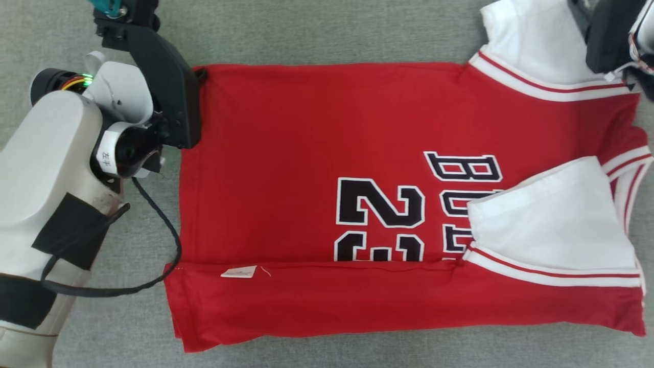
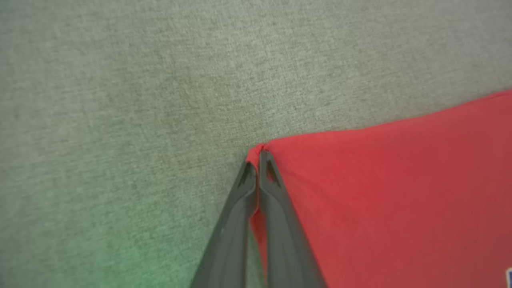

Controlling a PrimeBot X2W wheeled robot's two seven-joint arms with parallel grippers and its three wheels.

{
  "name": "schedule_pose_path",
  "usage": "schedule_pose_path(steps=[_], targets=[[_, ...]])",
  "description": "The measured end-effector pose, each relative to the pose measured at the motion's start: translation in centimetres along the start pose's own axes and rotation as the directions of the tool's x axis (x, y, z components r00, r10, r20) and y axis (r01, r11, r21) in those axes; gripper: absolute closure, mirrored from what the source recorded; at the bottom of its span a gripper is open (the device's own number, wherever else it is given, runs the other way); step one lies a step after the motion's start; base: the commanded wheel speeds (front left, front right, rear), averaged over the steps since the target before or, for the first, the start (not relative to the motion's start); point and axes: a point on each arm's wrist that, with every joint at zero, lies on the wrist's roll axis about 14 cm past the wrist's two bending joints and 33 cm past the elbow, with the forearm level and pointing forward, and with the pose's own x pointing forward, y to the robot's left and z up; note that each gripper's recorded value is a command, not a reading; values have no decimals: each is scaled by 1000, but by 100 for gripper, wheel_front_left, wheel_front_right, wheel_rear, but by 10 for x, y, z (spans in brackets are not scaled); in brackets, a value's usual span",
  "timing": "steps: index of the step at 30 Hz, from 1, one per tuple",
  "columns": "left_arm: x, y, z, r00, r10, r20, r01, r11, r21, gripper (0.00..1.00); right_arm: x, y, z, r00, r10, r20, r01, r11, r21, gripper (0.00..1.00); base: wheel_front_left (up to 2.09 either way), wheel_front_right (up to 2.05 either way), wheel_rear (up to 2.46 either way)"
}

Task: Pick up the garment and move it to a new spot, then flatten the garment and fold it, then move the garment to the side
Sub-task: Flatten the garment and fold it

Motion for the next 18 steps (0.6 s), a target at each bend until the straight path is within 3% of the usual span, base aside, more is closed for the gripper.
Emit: schedule_pose_path(steps=[6, 7, 9, 10, 11, 18], targets=[[1, 0, -1, 1000, 0, 11, 0, 1000, -10, 100, 15, 17, -5, 997, 23, -73, -22, 1000, 9, 0, 0, 0, 0], [1, 1, -1, 1000, 1, 15, -1, 1000, -10, 100, 16, 18, -5, 996, 25, -83, -24, 1000, 10, 12, 0, 0, 0], [0, 0, -1, 1000, 1, 18, -1, 1000, -11, 100, 17, 20, -5, 995, 25, -92, -25, 1000, 1, 64, 0, 0, 0], [0, 0, 0, 1000, 1, 23, -1, 1000, -11, 100, 17, 22, -5, 995, 27, -99, -28, 1000, -7, 79, 0, 0, 0], [-1, 0, 0, 1000, 1, 28, -1, 1000, -12, 100, 16, 26, -4, 994, 31, -101, -33, 999, -14, 100, 0, 0, 0], [-2, 1, 7, 991, 40, 130, -44, 999, 29, 100, 5, 23, 20, 999, 15, 31, -13, 998, -63, 100, 0, 0, 0]])
